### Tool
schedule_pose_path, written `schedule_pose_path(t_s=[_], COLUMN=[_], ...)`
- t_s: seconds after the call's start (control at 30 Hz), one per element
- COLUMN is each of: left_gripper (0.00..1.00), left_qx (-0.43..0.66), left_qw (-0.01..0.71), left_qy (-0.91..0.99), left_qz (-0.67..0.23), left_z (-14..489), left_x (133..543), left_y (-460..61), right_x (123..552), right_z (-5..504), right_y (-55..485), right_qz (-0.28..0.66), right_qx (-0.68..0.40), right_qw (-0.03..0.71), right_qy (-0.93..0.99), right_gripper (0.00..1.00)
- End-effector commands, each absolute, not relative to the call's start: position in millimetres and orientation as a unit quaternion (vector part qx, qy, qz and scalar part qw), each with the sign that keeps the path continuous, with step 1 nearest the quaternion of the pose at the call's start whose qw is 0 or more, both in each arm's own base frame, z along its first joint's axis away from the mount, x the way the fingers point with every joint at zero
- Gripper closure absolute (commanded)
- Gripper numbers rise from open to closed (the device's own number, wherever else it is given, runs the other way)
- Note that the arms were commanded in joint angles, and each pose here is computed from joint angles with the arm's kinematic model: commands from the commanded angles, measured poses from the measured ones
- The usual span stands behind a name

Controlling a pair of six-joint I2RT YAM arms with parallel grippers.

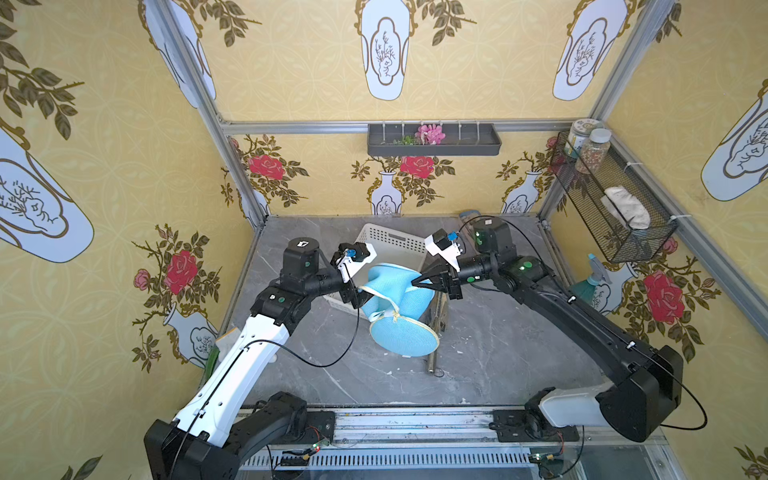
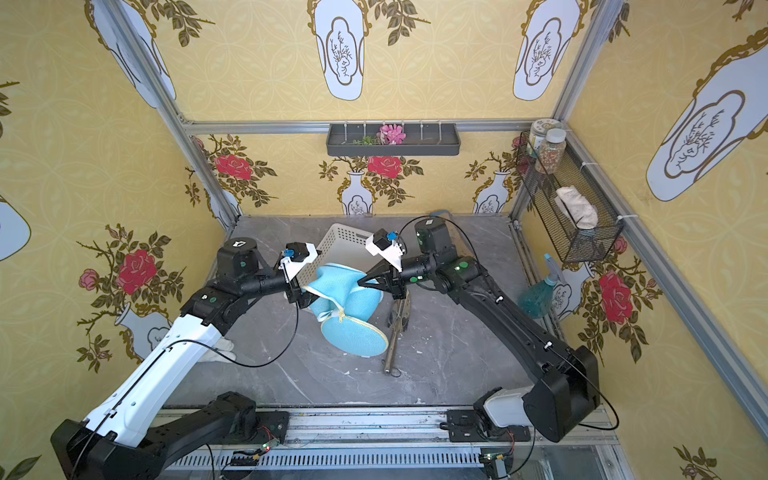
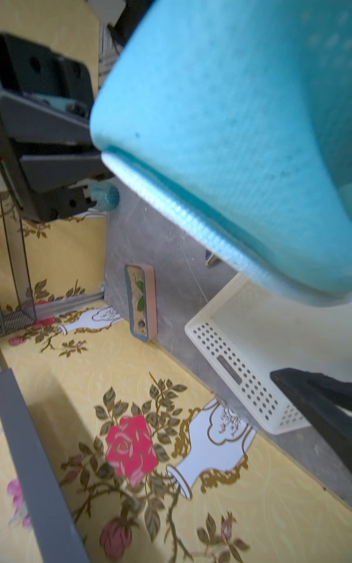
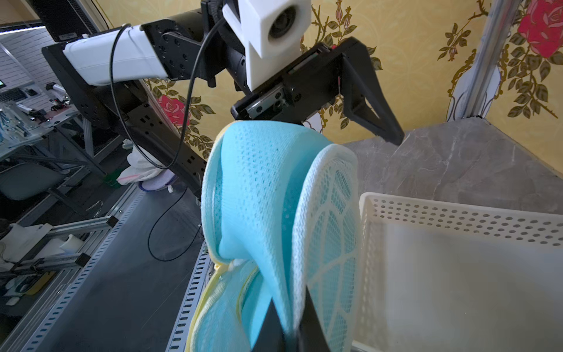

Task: Turn the laundry bag inside out
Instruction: Turn over the laundry bag.

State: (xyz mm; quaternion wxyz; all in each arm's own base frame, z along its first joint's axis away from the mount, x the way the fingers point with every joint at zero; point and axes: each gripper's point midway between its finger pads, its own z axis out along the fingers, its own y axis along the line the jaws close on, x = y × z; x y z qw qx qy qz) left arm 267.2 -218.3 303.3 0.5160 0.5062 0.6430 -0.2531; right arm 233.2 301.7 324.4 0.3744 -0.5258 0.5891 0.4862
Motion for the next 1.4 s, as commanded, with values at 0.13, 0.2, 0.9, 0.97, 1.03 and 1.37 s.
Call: schedule_pose_path(t_s=[0.13, 0.2, 0.9, 0.97, 1.03, 1.37], left_gripper=[0.28, 0.36, 0.99, 1.00, 1.00, 1.00], left_qx=[0.556, 0.557, 0.456, 0.401, 0.354, 0.315], left_qw=[0.458, 0.454, 0.481, 0.506, 0.524, 0.536], left_qy=[0.608, 0.606, 0.673, 0.701, 0.719, 0.718], left_qz=[-0.333, -0.341, -0.328, -0.303, -0.290, -0.313], left_z=[290.7, 291.2, 300.5, 305.6, 312.2, 321.9], left_x=[235.6, 234.0, 274.0, 293.7, 306.2, 308.7], left_y=[-230.4, -231.6, -227.8, -219.3, -211.3, -210.8], right_x=[223.6, 226.9, 293.4, 300.7, 298.5, 244.2], right_z=[323.1, 322.7, 330.8, 334.1, 337.2, 324.8], right_y=[299.4, 299.6, 280.7, 267.4, 261.0, 349.7], right_qz=[0.478, 0.472, 0.321, 0.290, 0.278, 0.210], right_qx=[-0.559, -0.556, -0.418, -0.375, -0.347, -0.448], right_qw=[0.376, 0.382, 0.520, 0.549, 0.574, 0.642], right_qy=[0.564, 0.568, 0.672, 0.688, 0.688, 0.586], right_gripper=[1.00, 1.00, 0.13, 0.03, 0.03, 0.07])
